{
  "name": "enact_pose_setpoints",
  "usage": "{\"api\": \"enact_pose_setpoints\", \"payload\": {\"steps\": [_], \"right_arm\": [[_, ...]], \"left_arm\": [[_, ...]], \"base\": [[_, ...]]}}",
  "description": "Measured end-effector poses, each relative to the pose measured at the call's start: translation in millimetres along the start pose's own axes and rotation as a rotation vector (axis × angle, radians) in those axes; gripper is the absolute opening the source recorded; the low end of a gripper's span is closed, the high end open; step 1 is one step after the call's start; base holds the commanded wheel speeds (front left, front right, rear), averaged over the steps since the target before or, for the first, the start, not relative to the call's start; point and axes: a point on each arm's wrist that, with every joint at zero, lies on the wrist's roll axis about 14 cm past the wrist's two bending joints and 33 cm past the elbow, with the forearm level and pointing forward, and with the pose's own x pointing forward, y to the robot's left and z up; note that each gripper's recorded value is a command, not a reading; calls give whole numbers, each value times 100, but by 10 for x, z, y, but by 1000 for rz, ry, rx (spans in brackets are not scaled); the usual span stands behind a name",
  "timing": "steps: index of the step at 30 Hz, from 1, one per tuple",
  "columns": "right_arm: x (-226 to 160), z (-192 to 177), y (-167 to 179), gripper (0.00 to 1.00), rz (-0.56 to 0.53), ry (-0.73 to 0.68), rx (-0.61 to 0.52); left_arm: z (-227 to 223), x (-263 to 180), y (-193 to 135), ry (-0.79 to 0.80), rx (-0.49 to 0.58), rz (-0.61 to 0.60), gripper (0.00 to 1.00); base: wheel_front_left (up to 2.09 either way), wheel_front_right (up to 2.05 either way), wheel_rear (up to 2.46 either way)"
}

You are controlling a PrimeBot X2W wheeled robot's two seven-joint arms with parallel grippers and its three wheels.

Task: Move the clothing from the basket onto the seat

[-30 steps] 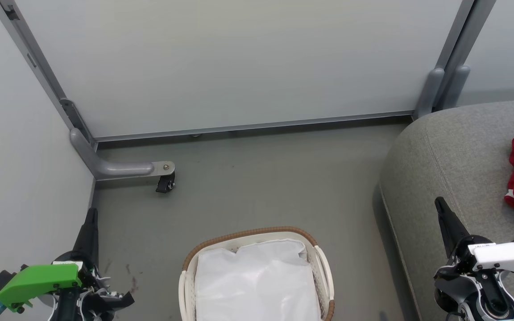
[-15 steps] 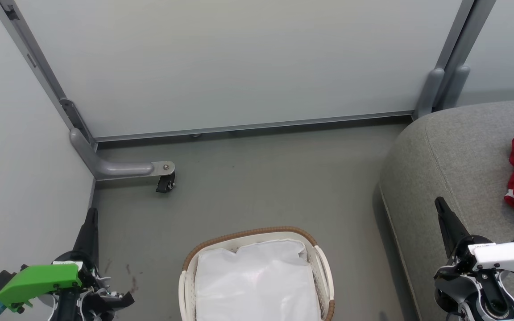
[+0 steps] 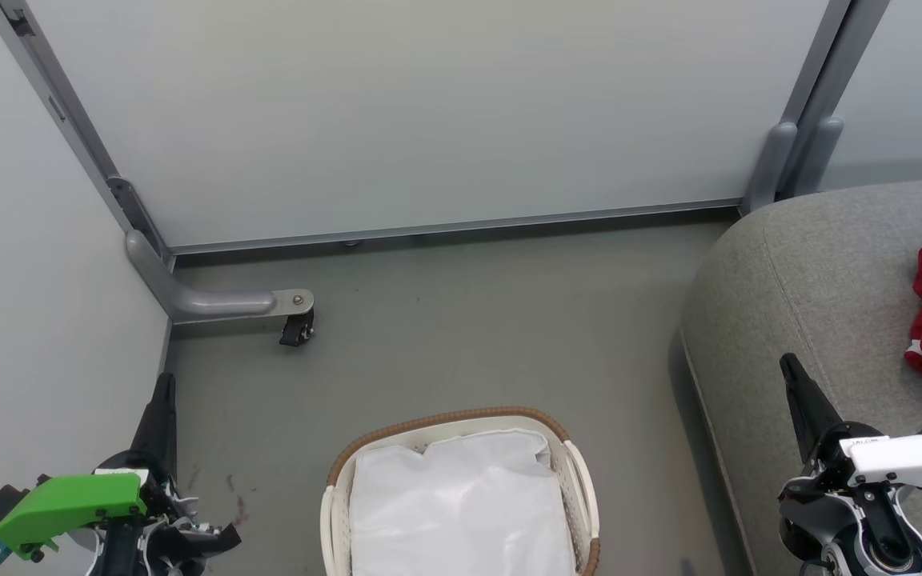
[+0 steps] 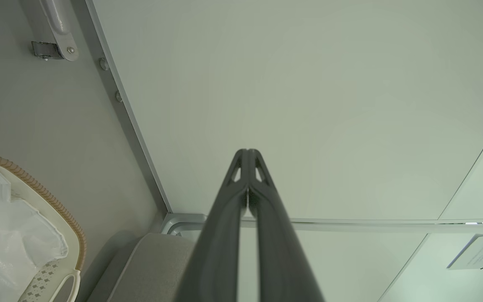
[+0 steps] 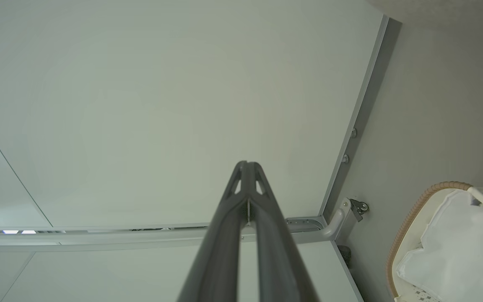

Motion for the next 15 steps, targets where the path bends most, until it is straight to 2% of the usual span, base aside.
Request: {"api": "enact_pose_setpoints", "payload": {"steps": [15], "right_arm": [[0, 1, 0, 0, 0, 0, 0]], "left_arm": [[0, 0, -2, 0, 0, -1, 0]], "base": [[0, 0, 0]]}}
